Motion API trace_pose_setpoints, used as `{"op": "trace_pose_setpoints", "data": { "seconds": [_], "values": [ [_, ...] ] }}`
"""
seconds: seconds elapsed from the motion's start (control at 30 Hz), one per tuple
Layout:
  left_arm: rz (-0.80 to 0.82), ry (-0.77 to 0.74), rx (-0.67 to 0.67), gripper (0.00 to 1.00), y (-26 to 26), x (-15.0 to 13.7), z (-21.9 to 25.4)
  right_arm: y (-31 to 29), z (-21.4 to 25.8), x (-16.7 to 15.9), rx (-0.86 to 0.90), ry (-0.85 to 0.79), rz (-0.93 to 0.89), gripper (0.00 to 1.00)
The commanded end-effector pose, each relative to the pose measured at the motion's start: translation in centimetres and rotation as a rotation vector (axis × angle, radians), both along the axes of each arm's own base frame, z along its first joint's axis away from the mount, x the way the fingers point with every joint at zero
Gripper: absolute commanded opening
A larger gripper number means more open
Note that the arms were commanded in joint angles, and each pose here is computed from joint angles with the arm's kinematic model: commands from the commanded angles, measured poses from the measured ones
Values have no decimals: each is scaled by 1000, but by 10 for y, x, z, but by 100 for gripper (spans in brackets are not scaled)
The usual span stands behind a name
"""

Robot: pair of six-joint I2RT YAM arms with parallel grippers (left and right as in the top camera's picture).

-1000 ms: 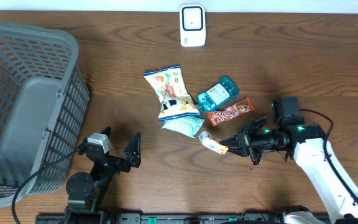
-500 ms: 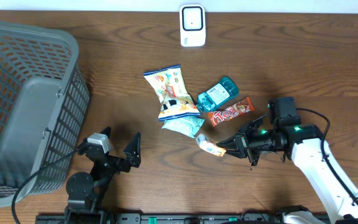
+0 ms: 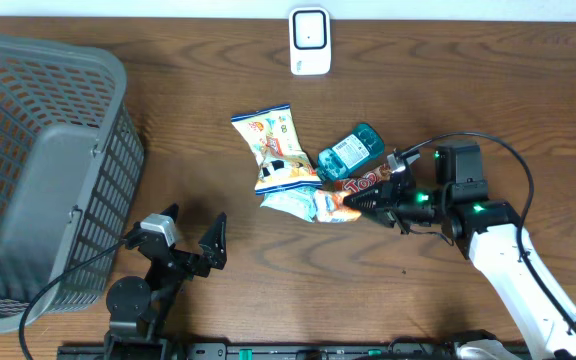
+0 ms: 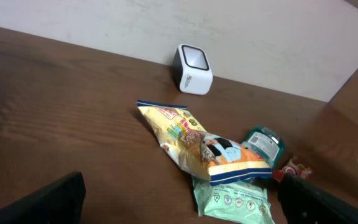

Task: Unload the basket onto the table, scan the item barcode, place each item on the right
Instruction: 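Grasp the orange box with the right gripper and lift it, then carry the orange box to the white scanner and hold it there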

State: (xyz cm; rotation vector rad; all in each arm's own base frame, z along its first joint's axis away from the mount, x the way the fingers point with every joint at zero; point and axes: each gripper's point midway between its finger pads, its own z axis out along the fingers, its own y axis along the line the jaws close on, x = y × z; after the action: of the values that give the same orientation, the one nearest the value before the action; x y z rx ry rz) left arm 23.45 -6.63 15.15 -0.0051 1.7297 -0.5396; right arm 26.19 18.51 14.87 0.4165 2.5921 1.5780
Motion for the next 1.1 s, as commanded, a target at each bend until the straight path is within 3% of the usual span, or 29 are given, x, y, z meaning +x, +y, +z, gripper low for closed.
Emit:
{"op": "trace_pose_setpoints", "data": {
  "seconds": [0.0, 0.13, 0.23, 0.5, 0.73, 1.07],
  "values": [
    [5, 35, 3, 99, 1, 0, -16, -7, 14, 19, -82, -199, -32, 1],
    [5, 35, 3, 99, 1, 0, -16, -22, 35, 55, -208, -474, -117, 1],
    [5, 35, 3, 99, 1, 0, -16, -39, 45, 91, -420, -741, -181, 1],
    [5, 35, 3, 99, 1, 0, -16, -37, 52, 159, -642, -1057, -317, 1],
    [5, 35, 3, 99, 1, 0, -16, -26, 75, 214, -525, -1417, -568, 1],
    [5, 35, 3, 99, 1, 0, -16, 18, 53, 339, -433, -1396, -620, 1]
  ]
}}
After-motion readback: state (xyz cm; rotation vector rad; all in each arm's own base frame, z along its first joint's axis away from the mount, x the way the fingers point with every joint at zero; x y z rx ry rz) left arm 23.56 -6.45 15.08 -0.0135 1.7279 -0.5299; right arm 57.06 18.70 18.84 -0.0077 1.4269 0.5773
